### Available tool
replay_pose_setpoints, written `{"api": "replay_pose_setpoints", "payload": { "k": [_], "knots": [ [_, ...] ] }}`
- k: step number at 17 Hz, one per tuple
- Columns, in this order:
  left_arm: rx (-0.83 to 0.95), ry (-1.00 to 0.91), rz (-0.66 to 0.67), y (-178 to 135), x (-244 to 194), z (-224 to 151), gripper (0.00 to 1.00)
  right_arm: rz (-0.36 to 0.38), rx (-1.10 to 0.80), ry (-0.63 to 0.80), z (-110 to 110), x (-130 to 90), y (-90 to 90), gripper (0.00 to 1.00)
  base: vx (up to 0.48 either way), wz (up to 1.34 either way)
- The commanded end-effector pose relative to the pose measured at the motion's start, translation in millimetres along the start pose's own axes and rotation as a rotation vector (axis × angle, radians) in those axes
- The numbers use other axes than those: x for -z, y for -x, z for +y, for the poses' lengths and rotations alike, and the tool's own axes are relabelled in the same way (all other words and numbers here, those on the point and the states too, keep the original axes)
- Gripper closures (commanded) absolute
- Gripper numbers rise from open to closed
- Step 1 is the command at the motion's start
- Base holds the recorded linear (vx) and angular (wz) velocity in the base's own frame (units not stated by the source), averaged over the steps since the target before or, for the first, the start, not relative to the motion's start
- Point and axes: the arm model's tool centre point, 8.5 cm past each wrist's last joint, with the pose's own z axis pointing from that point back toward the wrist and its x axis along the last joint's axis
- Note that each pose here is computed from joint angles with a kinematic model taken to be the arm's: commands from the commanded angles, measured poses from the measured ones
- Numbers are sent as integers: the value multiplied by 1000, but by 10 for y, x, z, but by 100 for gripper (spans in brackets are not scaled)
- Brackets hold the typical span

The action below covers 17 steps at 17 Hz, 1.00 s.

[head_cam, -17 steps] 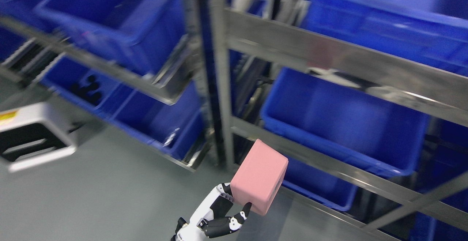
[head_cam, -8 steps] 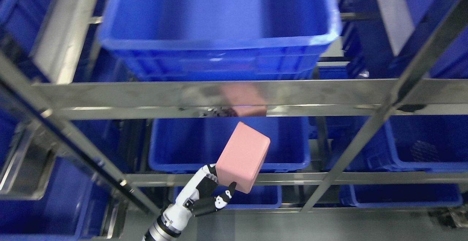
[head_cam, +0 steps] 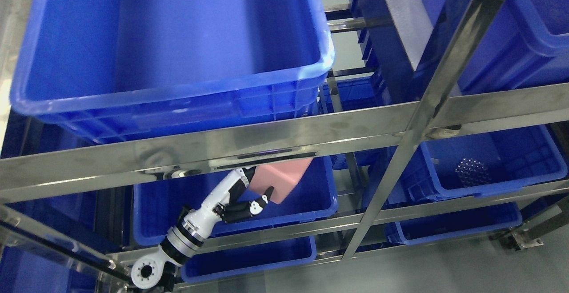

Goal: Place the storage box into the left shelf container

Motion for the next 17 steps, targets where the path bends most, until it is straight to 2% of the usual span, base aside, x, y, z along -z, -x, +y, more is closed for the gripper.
{"api": "replay_pose_setpoints", "payload": {
  "k": [1,4,5,6,7,8,10,13,16,17],
  "knots": [
    [56,-132,165,288,-189,677,97,-9,4,17,-113,6,-2,0,47,-192],
    [55,-152,198,353,-173,798,95,-9,4,17,-113,6,-2,0,24,-83],
    [50,-158,225,422,-197,800,90,-9,4,17,-113,6,-2,0,13,-31],
    [54,-185,236,447,-209,820,77,-9,4,17,-113,6,-2,0,0,0],
    [56,-208,241,462,-203,824,52,-9,4,17,-113,6,-2,0,0,0],
    [63,-216,235,459,-196,818,42,-9,4,17,-113,6,-2,0,0,0],
    [67,-205,230,458,-157,784,28,-9,4,17,-113,6,-2,0,0,0],
    [85,-180,191,401,-59,713,15,-9,4,17,-113,6,-2,0,0,0],
    [80,-211,59,180,107,607,11,-9,4,17,-113,6,-2,0,0,0],
    [75,-246,21,94,125,519,5,-9,4,17,-113,6,-2,0,0,0]
  ]
}}
